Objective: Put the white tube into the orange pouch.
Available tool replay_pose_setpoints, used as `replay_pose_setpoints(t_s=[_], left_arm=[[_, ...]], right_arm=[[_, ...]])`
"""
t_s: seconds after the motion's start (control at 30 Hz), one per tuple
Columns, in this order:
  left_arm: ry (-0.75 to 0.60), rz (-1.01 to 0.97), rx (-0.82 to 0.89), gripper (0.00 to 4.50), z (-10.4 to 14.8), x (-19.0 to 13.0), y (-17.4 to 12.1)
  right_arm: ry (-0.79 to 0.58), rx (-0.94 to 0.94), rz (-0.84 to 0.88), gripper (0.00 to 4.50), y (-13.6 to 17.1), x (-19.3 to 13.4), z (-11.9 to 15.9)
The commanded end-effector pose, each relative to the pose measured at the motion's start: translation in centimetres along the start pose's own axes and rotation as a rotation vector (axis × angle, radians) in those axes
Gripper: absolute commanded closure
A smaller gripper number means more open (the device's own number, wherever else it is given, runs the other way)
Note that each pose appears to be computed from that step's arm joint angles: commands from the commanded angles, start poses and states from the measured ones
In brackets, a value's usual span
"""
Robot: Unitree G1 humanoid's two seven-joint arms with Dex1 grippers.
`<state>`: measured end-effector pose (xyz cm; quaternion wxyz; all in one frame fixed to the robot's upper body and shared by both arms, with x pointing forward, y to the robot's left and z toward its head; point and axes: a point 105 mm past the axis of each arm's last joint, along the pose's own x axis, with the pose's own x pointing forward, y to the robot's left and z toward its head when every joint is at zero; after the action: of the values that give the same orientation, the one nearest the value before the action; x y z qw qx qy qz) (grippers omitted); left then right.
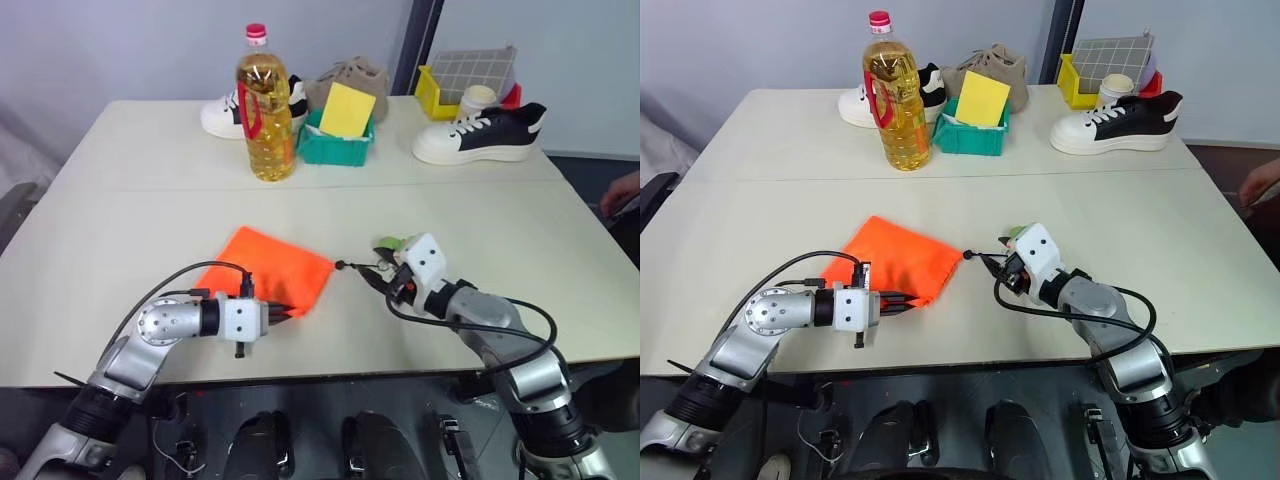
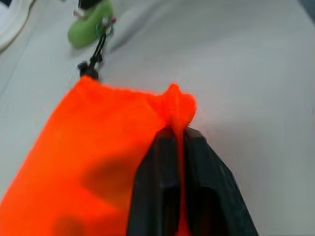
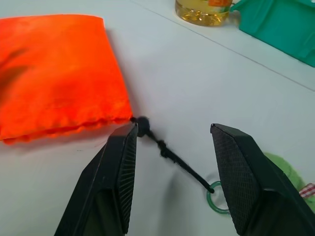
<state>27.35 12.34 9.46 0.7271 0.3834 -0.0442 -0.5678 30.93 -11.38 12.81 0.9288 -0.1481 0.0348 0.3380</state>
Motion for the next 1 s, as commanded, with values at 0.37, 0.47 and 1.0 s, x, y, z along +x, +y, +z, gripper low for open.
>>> replay_pose_setpoints(t_s=[0.37, 0.47, 1.0], left_arm=[[0.164, 0.283, -0.062, 4.48, -4.7, -8.9, 3.7], [0.211, 0.331, -0.068, 4.48, -5.6, -10.8, 4.1], [-0.088, 0.047, -0.108, 0.62, 2.3, -3.7, 0.1]], right_arm=[[-0.016, -0.02, -0.017, 2.06, -0.7, -0.2, 0.0], [-0.012, -0.023, -0.016, 2.06, -0.9, -0.2, -0.1], [-0.002, -0.023, 0.0, 2.06, -0.5, 0.0, -0.6]])
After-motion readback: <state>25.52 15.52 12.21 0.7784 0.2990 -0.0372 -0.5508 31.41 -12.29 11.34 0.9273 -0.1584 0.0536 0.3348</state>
